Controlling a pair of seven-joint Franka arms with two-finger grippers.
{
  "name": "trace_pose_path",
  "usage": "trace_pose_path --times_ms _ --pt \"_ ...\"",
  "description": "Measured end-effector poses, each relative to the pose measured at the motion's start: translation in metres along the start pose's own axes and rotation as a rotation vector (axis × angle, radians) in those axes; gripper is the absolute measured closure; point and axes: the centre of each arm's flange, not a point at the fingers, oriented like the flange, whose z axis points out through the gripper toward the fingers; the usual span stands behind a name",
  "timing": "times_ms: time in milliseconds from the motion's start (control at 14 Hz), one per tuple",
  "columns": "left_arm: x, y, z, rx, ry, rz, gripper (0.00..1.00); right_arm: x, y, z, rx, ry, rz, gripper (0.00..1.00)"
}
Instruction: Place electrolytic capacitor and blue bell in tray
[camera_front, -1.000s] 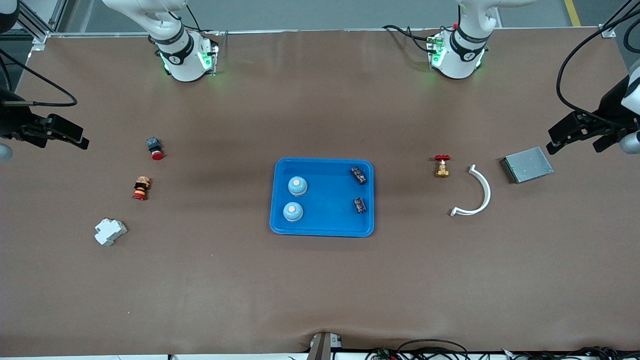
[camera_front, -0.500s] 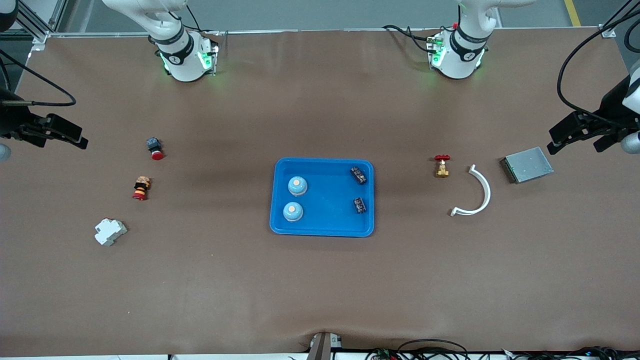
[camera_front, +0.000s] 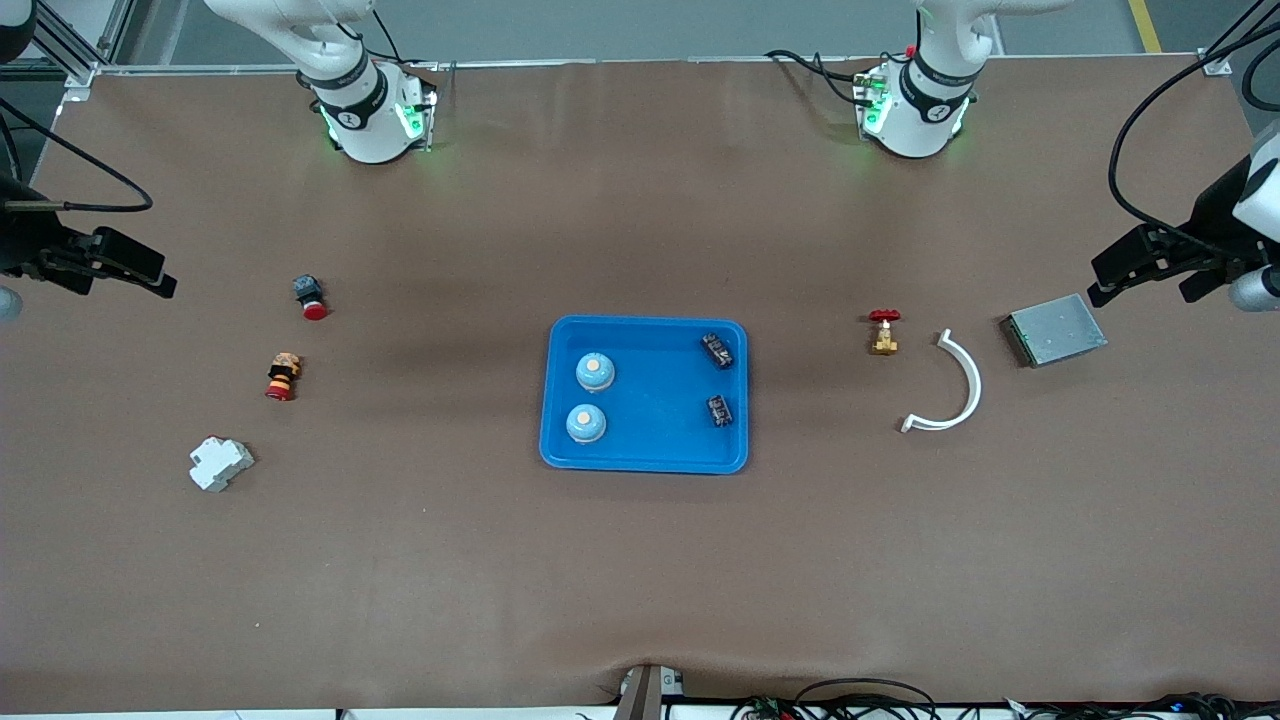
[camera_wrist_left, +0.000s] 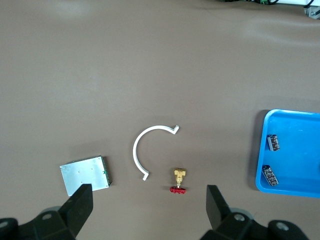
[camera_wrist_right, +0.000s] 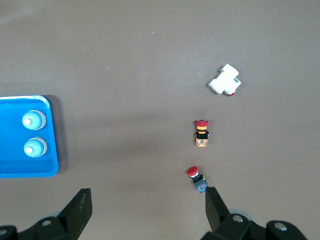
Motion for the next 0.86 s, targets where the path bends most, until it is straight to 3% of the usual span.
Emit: trace_pose_path --times_ms 857 --pt "0.0010 0.0000 0.0041 0.001 -0.008 0.000 0.00 -0.0002 0.0000 0.0003 0.000 -0.002 0.000 0.00"
